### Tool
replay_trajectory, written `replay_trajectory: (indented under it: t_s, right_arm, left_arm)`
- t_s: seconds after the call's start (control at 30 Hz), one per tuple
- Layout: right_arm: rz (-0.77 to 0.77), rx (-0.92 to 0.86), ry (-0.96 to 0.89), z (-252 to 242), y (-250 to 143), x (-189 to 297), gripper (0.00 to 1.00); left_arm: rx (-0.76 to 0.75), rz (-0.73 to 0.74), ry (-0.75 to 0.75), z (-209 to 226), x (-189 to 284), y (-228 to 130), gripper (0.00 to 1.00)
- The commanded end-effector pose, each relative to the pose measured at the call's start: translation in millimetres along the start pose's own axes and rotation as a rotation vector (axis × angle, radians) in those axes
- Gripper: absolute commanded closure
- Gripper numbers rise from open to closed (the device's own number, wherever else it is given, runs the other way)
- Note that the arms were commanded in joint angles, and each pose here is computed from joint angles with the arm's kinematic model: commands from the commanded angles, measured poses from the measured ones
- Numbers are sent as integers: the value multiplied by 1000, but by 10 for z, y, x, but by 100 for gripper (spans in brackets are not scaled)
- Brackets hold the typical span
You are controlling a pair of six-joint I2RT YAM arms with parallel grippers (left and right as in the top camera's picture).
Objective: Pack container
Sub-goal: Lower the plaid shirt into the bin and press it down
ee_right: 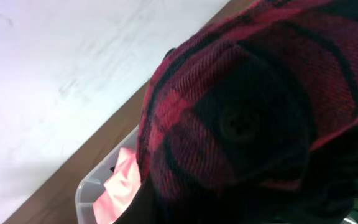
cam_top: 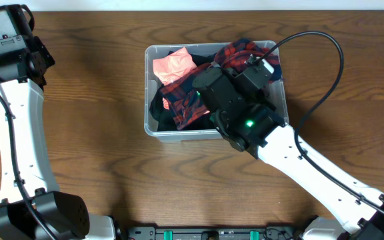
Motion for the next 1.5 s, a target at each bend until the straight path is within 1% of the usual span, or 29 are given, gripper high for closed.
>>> replay_trajectory:
  t_s: [0.0, 0.03, 0.07, 0.13, 0.17, 0.2, 0.23, 0.37, 0.5, 0.63, 0.83, 0.9, 0.97, 1.07, 1.17, 1.27, 1.37, 1.47]
  right_arm:
    - [-17, -42, -17, -4, 7, -59, 88]
    - [-7, -37, -18, -5, -19, -70, 81]
    - [8, -31, -18, -9, -50, -75, 71]
    - [36, -15, -26, -38, -104, -72, 30]
    - [52, -5, -32, -57, -134, -70, 16]
    - [68, 2, -35, -70, -162, -68, 7]
    - [86, 8, -35, -77, -196, -65, 1]
    - [193, 46, -42, -135, -385, -34, 1]
    - [331, 81, -49, -208, -615, 32, 1]
    - [466, 193, -36, -279, -831, 132, 1]
    - [531, 349, -101, -523, -940, 243, 1]
    - [559, 406, -96, -558, -974, 272, 1]
    - [600, 499, -45, -531, -1028, 299, 1]
    - [623, 598, 37, -443, -1070, 311, 1]
    - [637, 726, 178, -273, -1117, 340, 1]
    - [630, 788, 276, -147, -1103, 393, 1]
    - [609, 842, 319, -103, -1061, 397, 1]
    - [613, 878, 321, -130, -1068, 391, 10]
  left_arm:
    - [-5, -5, 17, 32, -8, 9, 2]
    - [-5, -5, 17, 32, -8, 9, 2]
    - [-5, -5, 17, 32, -8, 9, 2]
    - [-4, -5, 17, 32, -8, 9, 2]
    - [-5, -5, 17, 32, -8, 9, 2]
    - [-5, -5, 17, 32, -8, 9, 2]
    - [-5, -5, 17, 32, -8, 9, 2]
    - [-5, -5, 17, 32, -8, 9, 2]
    - [-5, -5, 17, 32, -8, 9, 2]
    - [-5, -5, 17, 31, -8, 8, 2]
    - [-5, -5, 17, 32, -8, 9, 2]
    - [-5, -5, 17, 32, -8, 9, 2]
    - [-5, -5, 17, 32, -8, 9, 2]
    - [-5, -5, 17, 31, -8, 8, 2]
    - [-5, -5, 17, 32, -8, 9, 2]
    - [-5, -5, 17, 32, -8, 9, 2]
    - [-5, -5, 17, 32, -8, 9, 2]
    - [-5, -5, 17, 32, -8, 9, 2]
Point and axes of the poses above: each gripper's point midway between its finger pads, its own x axis back along the fingers, its own z axis along the line the jaws close on, y = z × x, the point moved 1 cm from there along x, back along the fingers, and after that the axes turned 11 degrees about x, right-handed, at the moved point
